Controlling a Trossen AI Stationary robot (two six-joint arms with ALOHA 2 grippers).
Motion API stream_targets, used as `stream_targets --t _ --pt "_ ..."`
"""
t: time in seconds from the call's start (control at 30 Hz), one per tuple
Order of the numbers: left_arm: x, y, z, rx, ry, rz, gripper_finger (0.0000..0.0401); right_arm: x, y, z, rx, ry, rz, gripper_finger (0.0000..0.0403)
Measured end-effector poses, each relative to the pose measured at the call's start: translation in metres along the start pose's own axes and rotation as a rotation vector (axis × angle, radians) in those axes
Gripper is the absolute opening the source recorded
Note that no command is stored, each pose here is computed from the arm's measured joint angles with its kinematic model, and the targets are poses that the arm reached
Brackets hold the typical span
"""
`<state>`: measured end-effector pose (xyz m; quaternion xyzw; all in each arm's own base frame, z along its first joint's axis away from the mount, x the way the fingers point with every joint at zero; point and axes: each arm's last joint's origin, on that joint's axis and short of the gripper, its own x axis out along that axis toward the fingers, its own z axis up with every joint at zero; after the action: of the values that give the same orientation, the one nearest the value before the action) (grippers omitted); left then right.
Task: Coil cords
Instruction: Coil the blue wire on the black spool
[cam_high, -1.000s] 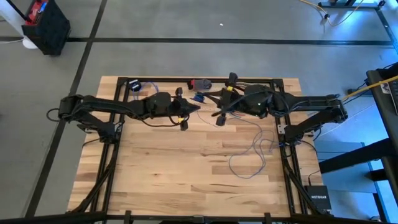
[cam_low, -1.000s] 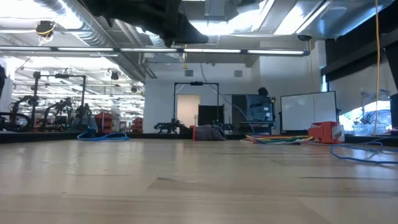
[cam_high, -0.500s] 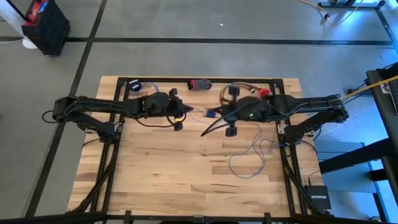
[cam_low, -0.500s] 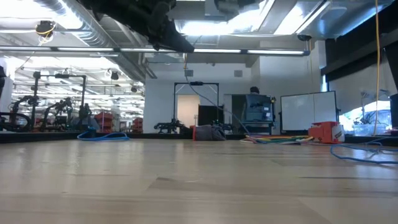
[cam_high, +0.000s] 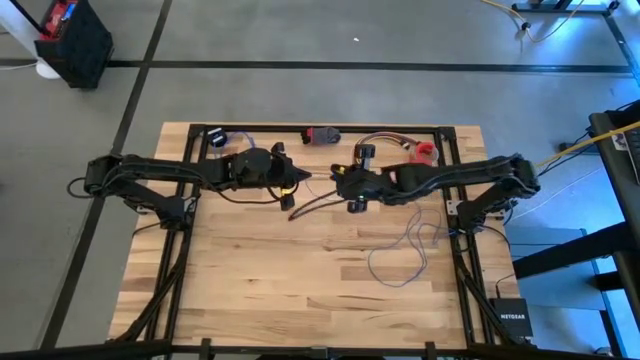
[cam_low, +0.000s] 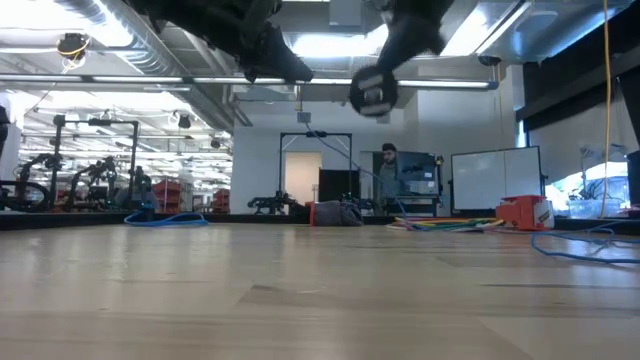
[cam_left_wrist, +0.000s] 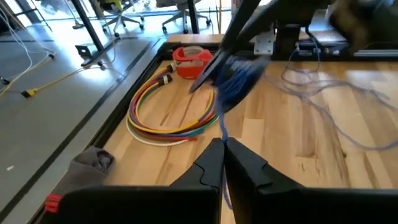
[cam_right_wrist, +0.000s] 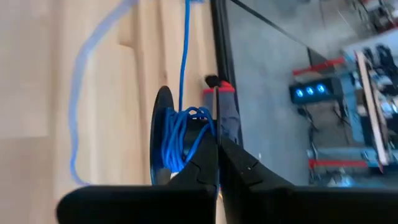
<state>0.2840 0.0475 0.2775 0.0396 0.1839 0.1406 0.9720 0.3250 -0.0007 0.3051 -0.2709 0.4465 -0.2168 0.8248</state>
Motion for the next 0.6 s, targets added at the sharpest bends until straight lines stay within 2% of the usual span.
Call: stream_targets --t 0.2,0.4,0.6 --pt "0.001 -0.002 0.008 -0.044 -0.092 0.000 0.0005 0.025 -0.004 0.006 0.073 0.003 -0.070 0.0003" --pt "0.010 -0.012 0.009 -0.033 -0.145 -0.055 0.0005 0.029 -0.015 0.019 0.188 -0.129 -0.113 0.0003" --pt "0.016 -0.019 0.015 -0.042 -0.235 -0.077 0.0005 0.025 -0.021 0.033 0.241 -0.276 -0.110 0.0003"
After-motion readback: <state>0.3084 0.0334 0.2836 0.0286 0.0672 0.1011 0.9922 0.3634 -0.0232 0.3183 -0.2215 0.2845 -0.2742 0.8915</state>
